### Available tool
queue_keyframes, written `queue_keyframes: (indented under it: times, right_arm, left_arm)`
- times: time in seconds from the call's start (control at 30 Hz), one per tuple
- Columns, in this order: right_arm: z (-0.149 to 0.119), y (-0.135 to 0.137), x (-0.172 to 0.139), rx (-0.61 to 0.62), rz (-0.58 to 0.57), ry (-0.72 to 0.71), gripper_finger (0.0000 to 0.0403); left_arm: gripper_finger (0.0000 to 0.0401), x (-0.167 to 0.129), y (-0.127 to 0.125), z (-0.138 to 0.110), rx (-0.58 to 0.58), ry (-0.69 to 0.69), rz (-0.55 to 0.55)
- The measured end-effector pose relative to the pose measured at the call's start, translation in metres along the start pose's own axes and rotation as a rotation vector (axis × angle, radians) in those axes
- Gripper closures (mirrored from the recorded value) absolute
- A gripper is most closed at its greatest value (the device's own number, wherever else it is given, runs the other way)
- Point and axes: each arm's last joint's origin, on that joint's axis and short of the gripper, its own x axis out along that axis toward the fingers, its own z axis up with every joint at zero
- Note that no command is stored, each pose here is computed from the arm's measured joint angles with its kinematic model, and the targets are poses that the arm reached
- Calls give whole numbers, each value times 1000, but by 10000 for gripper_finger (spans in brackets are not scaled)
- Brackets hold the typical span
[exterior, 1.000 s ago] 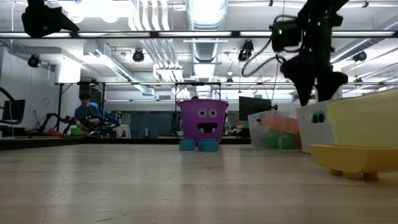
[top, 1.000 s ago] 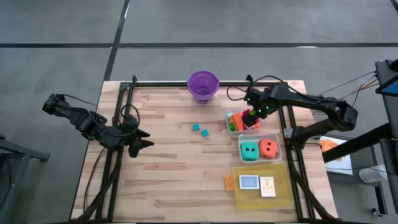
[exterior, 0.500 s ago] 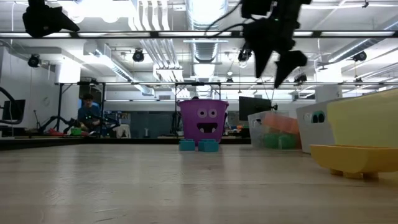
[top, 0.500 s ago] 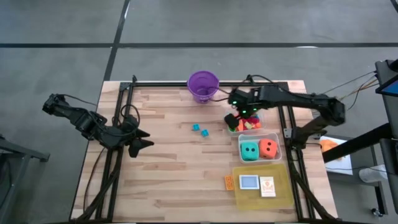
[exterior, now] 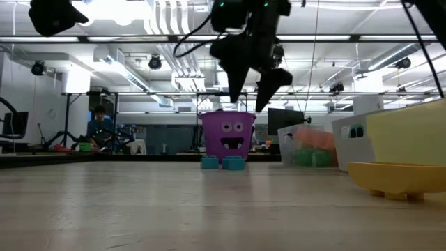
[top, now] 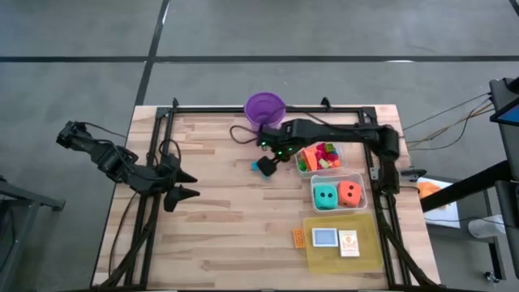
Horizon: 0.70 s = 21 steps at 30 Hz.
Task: Pick & Place Toys
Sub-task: Put the blue game piece into the transparent bin
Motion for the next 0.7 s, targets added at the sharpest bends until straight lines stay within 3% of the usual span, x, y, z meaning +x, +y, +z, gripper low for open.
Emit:
queue_keyframes:
  times: [0.3, 0.7]
  right_arm:
    - [11, 27, 52, -27, -77, 96, 61]
    - [13, 27, 96, -34, -167, 161, 61]
  left_arm:
    - [131, 0, 0, -1, 0, 32, -22]
    - [131, 0, 1, -3, -8, 72, -21]
